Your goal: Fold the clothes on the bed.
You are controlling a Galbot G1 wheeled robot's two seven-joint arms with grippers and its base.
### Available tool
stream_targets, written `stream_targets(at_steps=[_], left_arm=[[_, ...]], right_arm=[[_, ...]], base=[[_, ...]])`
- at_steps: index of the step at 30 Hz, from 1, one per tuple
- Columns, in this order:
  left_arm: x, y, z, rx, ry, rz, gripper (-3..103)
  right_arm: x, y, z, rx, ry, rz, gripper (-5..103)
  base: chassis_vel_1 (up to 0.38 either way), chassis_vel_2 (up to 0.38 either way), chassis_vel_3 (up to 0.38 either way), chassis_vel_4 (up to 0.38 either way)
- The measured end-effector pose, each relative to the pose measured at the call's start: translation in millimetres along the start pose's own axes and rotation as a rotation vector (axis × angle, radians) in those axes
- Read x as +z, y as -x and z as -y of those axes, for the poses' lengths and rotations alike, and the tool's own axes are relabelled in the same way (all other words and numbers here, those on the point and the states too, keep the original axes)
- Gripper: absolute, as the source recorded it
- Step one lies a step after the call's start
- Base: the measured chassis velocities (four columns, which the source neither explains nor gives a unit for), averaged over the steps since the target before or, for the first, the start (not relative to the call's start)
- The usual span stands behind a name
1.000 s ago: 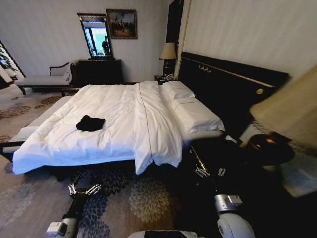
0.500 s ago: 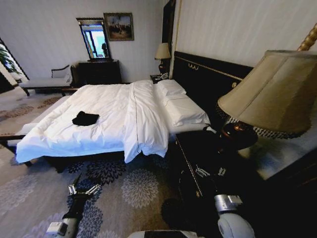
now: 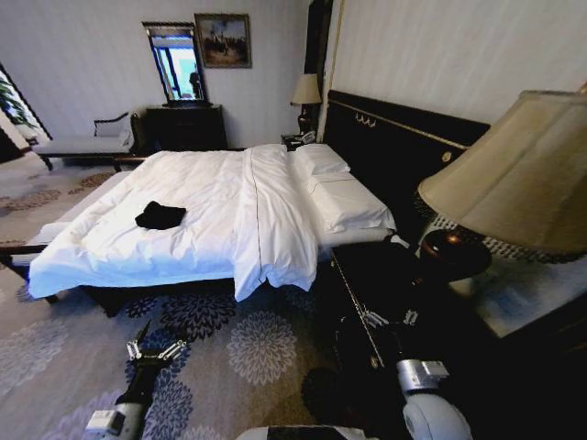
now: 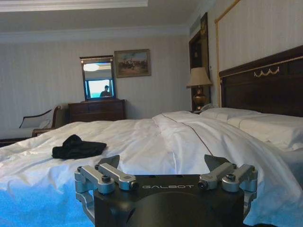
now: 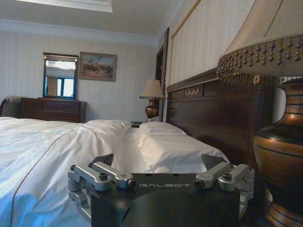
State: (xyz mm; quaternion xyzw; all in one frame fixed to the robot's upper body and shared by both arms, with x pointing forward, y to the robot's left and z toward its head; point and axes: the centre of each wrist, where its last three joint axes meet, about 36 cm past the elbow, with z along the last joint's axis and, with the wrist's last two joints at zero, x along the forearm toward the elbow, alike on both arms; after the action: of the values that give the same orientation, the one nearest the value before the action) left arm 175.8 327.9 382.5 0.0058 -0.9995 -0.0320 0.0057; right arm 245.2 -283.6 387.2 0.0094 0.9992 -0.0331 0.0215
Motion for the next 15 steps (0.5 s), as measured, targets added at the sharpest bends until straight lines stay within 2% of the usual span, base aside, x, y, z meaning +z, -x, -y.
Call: stream_targets(at_steps=[15], left_arm=[[0.1, -0.1, 0.0, 0.000, 0.000, 0.000, 100]], right_arm=[[0.2, -0.5, 0.0, 0.000, 0.000, -0.002, 100]], base=[[0.154, -0.127, -0.160, 0.144]])
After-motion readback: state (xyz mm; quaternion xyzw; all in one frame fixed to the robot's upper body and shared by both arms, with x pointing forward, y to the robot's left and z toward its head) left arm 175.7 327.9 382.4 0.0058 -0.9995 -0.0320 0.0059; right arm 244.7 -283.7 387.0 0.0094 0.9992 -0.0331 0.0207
